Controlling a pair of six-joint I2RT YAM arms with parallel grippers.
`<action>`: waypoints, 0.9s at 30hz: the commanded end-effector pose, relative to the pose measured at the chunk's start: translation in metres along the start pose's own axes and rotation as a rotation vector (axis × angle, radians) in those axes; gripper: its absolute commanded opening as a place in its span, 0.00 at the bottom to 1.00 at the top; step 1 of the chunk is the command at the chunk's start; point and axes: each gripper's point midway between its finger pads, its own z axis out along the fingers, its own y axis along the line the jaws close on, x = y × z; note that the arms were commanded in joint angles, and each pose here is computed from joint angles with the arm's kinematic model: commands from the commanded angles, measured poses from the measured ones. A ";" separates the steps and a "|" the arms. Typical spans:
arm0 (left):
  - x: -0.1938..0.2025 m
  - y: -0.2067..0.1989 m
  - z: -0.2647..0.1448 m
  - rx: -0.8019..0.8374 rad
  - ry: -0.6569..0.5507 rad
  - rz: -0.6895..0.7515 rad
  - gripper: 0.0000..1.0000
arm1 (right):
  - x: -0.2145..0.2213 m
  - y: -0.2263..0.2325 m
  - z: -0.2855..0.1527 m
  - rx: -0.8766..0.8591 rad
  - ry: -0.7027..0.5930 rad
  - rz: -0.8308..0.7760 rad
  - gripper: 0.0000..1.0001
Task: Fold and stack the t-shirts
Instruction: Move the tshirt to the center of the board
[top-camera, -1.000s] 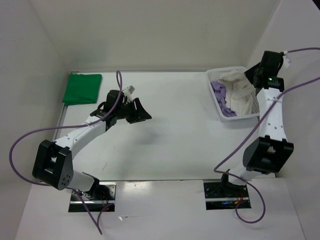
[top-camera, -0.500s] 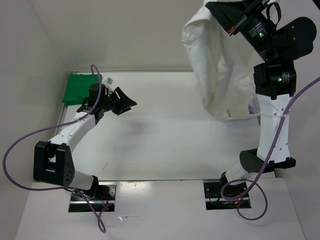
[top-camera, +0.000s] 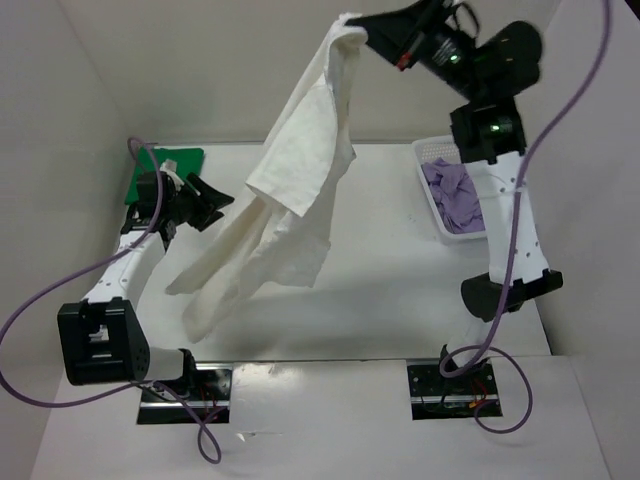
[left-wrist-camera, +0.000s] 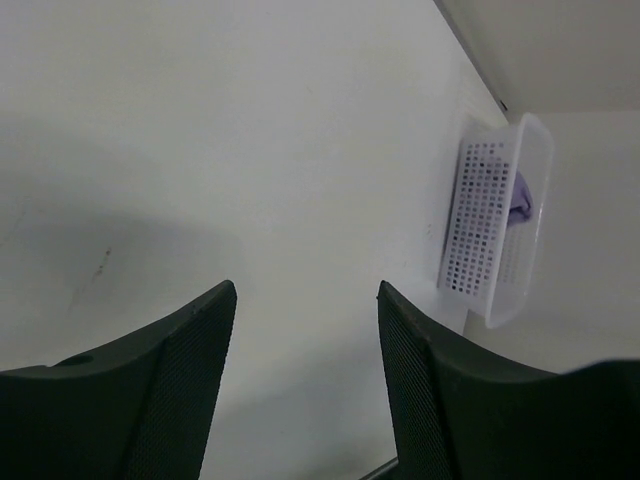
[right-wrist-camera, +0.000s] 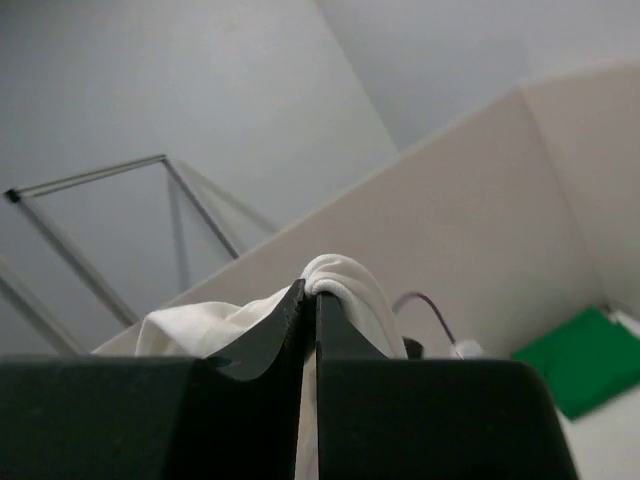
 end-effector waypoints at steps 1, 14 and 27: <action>-0.027 -0.003 -0.015 -0.030 -0.085 0.023 0.66 | 0.080 -0.157 -0.021 0.309 0.117 0.178 0.00; -0.036 0.063 0.003 -0.286 -0.090 0.099 0.69 | 0.248 -0.372 -0.250 1.285 0.261 0.315 0.47; 0.030 0.129 -0.017 -0.488 -0.018 0.028 0.78 | 0.372 -0.336 -0.309 1.360 0.542 0.437 0.06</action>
